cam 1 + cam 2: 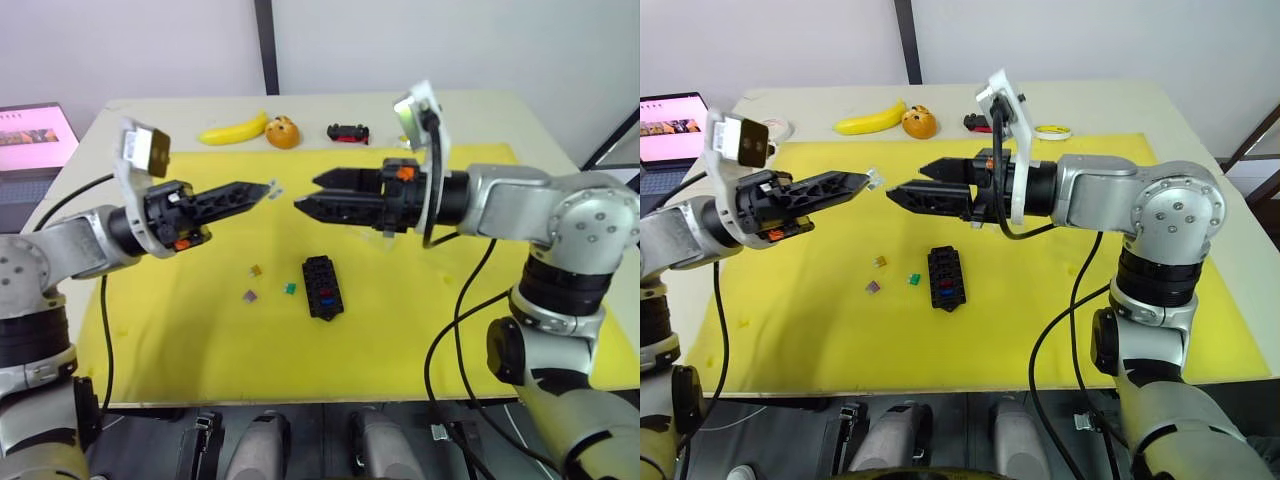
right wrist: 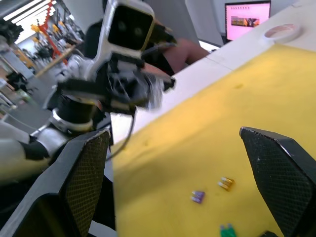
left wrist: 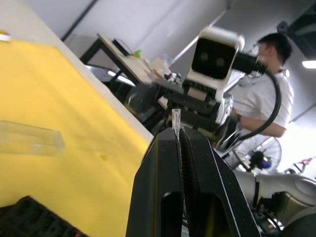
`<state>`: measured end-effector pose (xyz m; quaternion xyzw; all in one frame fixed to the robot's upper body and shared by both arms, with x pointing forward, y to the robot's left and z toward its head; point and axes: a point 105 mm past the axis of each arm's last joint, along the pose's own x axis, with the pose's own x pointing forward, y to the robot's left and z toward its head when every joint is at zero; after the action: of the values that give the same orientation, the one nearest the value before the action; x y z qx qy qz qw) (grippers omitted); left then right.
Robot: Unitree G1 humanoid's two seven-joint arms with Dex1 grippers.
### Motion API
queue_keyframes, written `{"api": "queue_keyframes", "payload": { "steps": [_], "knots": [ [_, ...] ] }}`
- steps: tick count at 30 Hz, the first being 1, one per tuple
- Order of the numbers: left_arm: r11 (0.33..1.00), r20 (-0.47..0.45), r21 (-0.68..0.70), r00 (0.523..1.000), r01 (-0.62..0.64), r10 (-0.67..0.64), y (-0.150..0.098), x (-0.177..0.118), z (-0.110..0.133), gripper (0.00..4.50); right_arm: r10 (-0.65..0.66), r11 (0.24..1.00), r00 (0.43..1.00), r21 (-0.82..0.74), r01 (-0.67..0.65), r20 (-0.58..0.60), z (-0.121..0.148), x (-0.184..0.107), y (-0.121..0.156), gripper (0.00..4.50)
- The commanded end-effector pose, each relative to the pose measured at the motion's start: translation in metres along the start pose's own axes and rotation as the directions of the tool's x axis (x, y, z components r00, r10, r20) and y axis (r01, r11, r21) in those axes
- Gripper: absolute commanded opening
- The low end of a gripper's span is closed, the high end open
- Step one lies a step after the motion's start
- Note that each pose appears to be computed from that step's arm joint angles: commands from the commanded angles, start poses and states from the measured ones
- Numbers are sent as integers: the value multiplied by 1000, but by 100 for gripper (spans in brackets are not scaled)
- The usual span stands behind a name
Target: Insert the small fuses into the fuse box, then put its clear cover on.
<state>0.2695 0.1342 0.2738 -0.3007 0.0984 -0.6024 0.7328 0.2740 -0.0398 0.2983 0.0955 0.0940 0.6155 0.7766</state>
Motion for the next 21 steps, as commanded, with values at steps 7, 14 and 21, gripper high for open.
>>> {"api": "queue_keyframes", "payload": {
  "steps": [7, 14, 21],
  "knots": [
    [995, 41, 71, 996, 76, -79, -13, 15, 13, 0, 64, 994, 994, 79, -72, 90, 15, 2, 19, 274],
    [992, 35, 80, 995, 96, -99, -17, 18, 14, 0, 46, 990, 996, 128, -56, 78, 13, 5, 20, 179],
    [991, 31, 85, 994, 101, -104, -18, 19, 13, 0, 42, 988, 996, 148, -52, 74, 14, 5, 20, 179]
  ]
}}
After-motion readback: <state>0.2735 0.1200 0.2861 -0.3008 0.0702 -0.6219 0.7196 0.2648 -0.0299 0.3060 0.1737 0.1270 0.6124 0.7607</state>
